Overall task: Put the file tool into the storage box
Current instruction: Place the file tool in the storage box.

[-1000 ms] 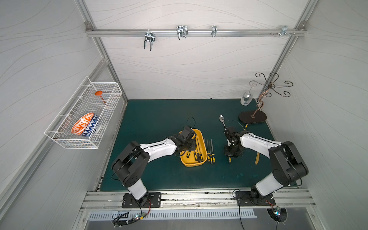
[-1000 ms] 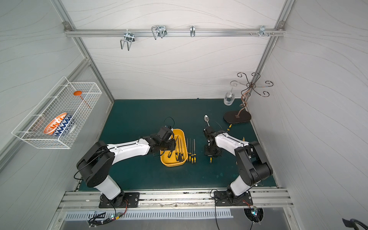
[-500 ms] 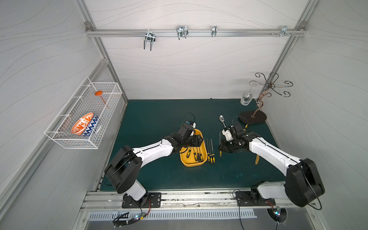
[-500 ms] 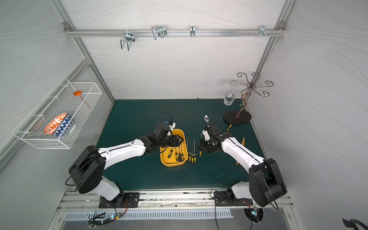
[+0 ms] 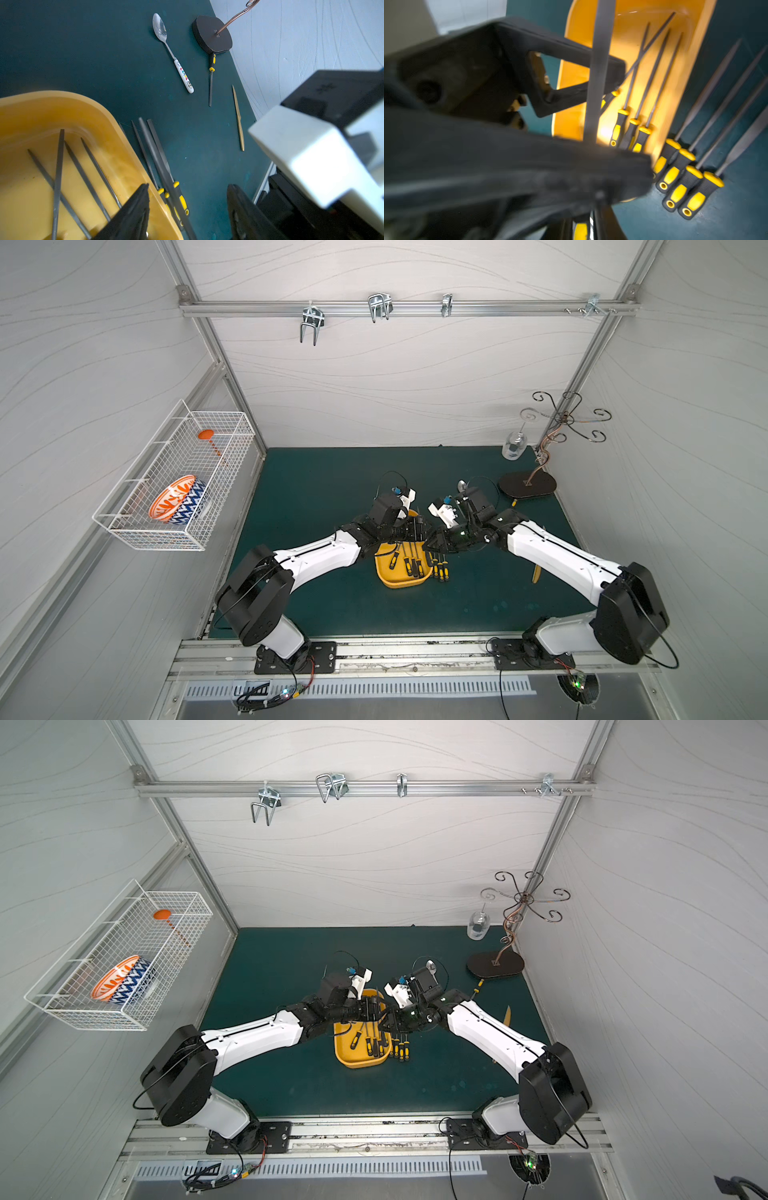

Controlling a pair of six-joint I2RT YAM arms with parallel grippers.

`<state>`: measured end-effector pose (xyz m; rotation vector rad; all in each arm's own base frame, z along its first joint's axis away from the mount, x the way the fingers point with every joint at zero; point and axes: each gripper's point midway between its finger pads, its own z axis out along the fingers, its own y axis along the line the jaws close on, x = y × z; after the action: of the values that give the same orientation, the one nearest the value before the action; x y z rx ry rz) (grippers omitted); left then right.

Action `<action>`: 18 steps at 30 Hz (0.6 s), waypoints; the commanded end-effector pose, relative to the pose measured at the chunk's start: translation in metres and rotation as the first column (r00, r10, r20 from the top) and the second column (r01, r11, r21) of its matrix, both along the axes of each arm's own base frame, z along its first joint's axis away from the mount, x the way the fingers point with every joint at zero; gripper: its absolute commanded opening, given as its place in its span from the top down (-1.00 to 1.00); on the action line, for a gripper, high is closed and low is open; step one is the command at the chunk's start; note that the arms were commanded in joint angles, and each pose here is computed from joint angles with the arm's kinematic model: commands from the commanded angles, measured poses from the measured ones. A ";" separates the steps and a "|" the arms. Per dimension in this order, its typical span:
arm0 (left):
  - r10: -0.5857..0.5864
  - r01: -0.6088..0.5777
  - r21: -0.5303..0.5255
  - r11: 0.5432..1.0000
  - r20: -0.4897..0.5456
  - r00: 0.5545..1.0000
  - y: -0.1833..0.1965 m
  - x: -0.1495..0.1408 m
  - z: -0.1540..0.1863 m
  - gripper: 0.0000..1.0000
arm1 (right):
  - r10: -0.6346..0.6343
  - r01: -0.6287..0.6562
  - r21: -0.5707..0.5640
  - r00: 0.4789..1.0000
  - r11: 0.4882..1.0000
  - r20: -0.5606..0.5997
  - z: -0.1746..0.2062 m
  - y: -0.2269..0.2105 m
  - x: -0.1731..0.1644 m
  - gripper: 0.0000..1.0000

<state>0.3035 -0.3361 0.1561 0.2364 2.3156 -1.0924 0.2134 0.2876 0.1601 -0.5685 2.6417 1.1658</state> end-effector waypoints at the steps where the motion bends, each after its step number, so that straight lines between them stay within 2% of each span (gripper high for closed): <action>1: 0.002 0.000 -0.039 0.999 0.043 0.999 -0.001 0.003 0.014 0.00 | 0.030 -0.031 0.032 0.999 0.999 0.021 0.011 0.007 -0.001 0.96; 3: 0.002 0.000 -0.033 0.999 0.039 0.999 0.001 0.002 0.010 0.54 | 0.026 -0.027 0.034 0.999 0.999 0.026 0.013 0.007 0.000 0.96; 5: 0.004 -0.003 -0.029 1.000 0.034 0.999 0.002 0.001 0.008 0.94 | 0.023 -0.024 0.034 0.999 0.999 0.026 0.013 0.007 0.000 0.96; 7: 0.014 -0.014 -0.019 1.000 0.031 0.999 0.005 0.000 0.005 1.00 | 0.021 -0.021 0.034 1.000 0.999 0.024 0.014 0.006 -0.001 0.94; 8: 0.020 -0.020 -0.013 1.000 0.031 0.999 0.007 0.000 0.004 1.00 | 0.017 -0.018 0.032 1.000 0.999 0.023 0.014 0.006 -0.001 0.87; 10: 0.039 -0.039 0.002 0.999 0.036 0.999 0.012 0.000 0.001 1.00 | 0.008 -0.009 0.025 1.000 1.000 0.022 0.013 0.005 0.000 0.46; 12: 0.072 -0.073 0.038 0.997 0.048 0.996 0.020 0.003 -0.004 1.00 | -0.011 0.011 0.008 0.999 1.000 0.031 0.010 0.002 0.002 0.20; 18: 0.170 -0.186 0.230 0.955 0.088 0.982 0.051 0.015 -0.039 1.00 | -0.043 0.045 -0.051 0.998 0.998 0.043 -0.003 -0.008 0.004 0.14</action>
<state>0.3052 -0.3011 0.1245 0.1525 2.3650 -0.8800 0.2169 0.2881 0.1593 -0.5576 2.6332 1.1245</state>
